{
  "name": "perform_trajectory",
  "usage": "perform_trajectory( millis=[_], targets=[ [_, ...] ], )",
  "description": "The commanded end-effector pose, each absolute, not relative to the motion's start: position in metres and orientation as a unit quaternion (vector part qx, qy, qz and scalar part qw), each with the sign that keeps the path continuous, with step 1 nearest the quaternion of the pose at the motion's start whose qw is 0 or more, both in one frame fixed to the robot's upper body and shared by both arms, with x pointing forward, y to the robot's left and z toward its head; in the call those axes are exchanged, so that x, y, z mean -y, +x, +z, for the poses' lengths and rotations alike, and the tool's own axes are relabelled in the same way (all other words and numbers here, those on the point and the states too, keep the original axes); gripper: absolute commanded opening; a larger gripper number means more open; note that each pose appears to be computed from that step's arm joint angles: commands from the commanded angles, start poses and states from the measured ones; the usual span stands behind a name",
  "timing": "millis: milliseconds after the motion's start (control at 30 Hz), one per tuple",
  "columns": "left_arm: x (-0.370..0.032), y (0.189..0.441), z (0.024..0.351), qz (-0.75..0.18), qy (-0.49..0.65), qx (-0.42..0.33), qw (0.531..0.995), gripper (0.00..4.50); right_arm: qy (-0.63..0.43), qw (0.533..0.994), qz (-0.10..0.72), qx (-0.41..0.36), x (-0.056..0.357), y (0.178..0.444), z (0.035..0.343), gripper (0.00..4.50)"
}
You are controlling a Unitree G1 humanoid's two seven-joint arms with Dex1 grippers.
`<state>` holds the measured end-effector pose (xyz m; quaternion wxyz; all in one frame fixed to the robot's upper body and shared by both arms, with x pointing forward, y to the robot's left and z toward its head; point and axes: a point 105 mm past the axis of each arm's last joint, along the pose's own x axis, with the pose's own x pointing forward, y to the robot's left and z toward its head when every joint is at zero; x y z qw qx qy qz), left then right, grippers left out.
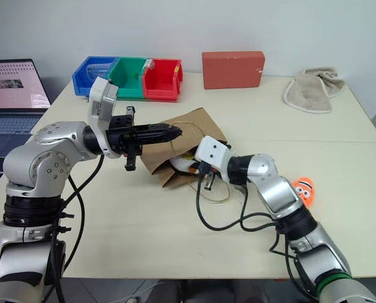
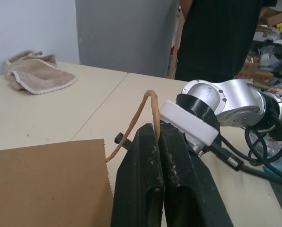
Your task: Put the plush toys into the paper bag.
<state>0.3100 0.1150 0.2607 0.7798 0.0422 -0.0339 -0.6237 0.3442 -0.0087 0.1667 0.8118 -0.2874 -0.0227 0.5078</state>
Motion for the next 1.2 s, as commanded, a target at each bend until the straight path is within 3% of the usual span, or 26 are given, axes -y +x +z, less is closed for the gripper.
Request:
perform_trajectory(
  millis=[33, 167, 200, 300, 600, 867, 1033, 1200],
  targets=[
    [-0.12, 0.31, 0.283, -0.617, 0.036, 0.07, 0.783, 0.0, -0.305, 0.81, 0.497, 0.064, -0.002, 0.346, 0.178, 0.03],
    [-0.128, 0.318, 0.293, -0.606, 0.02, 0.081, 0.791, 0.0, -0.335, 0.814, 0.464, 0.096, -0.013, 0.356, 0.175, 0.03],
    [-0.13, 0.319, 0.296, -0.605, 0.017, 0.084, 0.792, 0.0, -0.338, 0.818, 0.454, 0.105, -0.015, 0.359, 0.175, 0.26],
    [-0.131, 0.319, 0.298, -0.605, 0.015, 0.084, 0.792, 0.0, -0.35, 0.816, 0.443, 0.124, -0.019, 0.361, 0.174, 1.13],
    [-0.134, 0.319, 0.295, -0.602, 0.018, 0.078, 0.795, 0.0, -0.336, 0.81, 0.46, 0.138, -0.02, 0.349, 0.185, 4.49],
    [-0.131, 0.32, 0.288, -0.604, 0.019, 0.071, 0.793, 0.0, -0.298, 0.78, 0.541, 0.102, 0.01, 0.316, 0.207, 4.49],
    [-0.127, 0.321, 0.284, -0.608, 0.019, 0.069, 0.79, 0.0, -0.283, 0.772, 0.566, 0.053, 0.053, 0.294, 0.216, 4.49],
    [-0.126, 0.32, 0.28, -0.612, 0.024, 0.065, 0.788, 0.0, -0.304, 0.78, 0.546, -0.041, 0.115, 0.278, 0.202, 4.49]
  ],
)
